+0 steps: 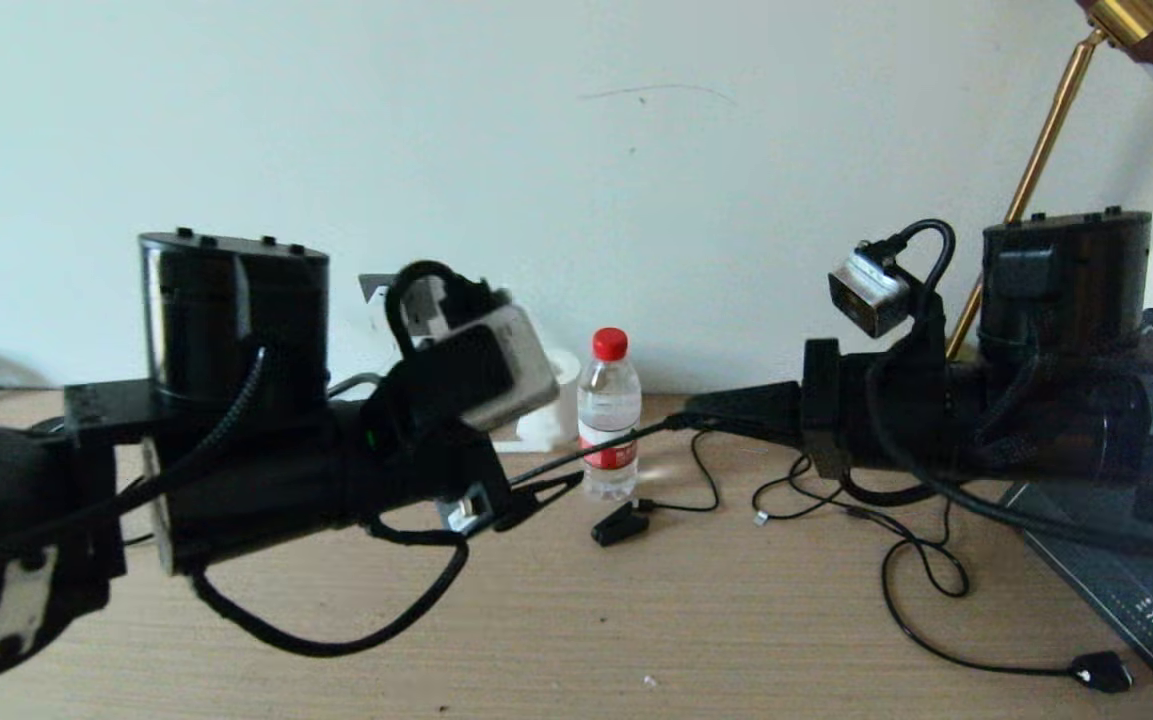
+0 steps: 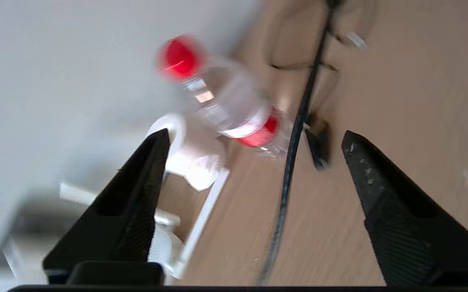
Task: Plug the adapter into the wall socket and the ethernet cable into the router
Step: Hand it to the other hand
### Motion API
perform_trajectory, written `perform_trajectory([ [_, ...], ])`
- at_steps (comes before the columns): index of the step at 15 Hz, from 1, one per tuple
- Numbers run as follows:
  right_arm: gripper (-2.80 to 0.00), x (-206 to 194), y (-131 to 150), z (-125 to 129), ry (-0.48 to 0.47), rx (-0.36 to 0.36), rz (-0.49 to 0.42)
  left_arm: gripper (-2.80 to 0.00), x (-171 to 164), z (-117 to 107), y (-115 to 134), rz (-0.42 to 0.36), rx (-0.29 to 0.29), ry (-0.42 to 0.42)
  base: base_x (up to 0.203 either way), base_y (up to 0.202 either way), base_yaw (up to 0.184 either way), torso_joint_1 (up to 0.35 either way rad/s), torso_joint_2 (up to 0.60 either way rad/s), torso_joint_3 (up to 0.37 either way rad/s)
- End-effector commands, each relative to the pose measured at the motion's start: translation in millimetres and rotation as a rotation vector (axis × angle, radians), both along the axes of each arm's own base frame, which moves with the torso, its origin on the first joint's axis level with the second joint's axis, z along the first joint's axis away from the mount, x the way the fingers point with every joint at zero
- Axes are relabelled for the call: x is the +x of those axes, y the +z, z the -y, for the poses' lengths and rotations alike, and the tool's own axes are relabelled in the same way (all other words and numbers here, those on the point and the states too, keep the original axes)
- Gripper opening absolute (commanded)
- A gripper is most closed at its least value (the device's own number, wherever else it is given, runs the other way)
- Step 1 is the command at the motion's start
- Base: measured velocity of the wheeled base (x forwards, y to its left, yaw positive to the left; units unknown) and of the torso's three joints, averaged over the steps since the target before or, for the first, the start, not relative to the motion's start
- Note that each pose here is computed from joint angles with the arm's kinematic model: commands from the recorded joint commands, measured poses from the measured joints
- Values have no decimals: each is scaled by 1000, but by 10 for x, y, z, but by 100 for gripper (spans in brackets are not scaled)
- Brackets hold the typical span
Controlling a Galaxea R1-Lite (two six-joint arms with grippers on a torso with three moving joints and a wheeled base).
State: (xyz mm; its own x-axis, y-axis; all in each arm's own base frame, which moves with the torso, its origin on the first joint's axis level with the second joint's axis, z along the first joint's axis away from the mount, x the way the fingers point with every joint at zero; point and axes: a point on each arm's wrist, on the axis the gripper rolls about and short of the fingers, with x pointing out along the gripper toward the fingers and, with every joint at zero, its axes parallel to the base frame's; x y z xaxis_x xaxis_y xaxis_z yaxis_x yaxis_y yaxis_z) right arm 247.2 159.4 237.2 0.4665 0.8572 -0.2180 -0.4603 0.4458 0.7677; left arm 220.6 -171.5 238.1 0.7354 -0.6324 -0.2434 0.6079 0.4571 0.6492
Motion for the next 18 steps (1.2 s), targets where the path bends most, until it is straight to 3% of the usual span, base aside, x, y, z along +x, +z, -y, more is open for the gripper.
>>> perform_trajectory([
  [1,-280,152,25,-106,-37,96,-157,0,119,-249,-14,-63,-199,117,0,0,0,0,0,0],
  [3,-280,226,-67,-154,-47,92,-208,0,189,-338,40,-134,-374,141,0,0,0,0,0,0],
  [6,-280,158,-122,-283,-5,68,-240,0,297,-435,334,-183,-624,178,0,0,0,0,0,0],
  [8,-280,153,-177,-332,6,53,-257,0,318,-477,285,-279,-734,223,0,0,0,0,0,0],
  [9,-280,155,-195,-333,4,41,-275,0,336,-510,175,-297,-727,252,0,0,0,0,0,0],
  [10,-280,160,-201,-336,2,31,-289,0,351,-512,132,-266,-745,242,0,0,0,0,0,0],
  [12,-280,171,-191,-340,-5,17,-309,0,383,-469,64,-149,-760,194,0,0,0,0,0,0],
  [14,-280,194,-135,-356,-5,21,-305,0,433,-422,-61,-2,-690,205,0,0,0,0,0,0],
  [18,-280,162,-144,-545,46,15,-312,0,366,-417,-68,74,-661,195,0,0,0,0,0,0],
])
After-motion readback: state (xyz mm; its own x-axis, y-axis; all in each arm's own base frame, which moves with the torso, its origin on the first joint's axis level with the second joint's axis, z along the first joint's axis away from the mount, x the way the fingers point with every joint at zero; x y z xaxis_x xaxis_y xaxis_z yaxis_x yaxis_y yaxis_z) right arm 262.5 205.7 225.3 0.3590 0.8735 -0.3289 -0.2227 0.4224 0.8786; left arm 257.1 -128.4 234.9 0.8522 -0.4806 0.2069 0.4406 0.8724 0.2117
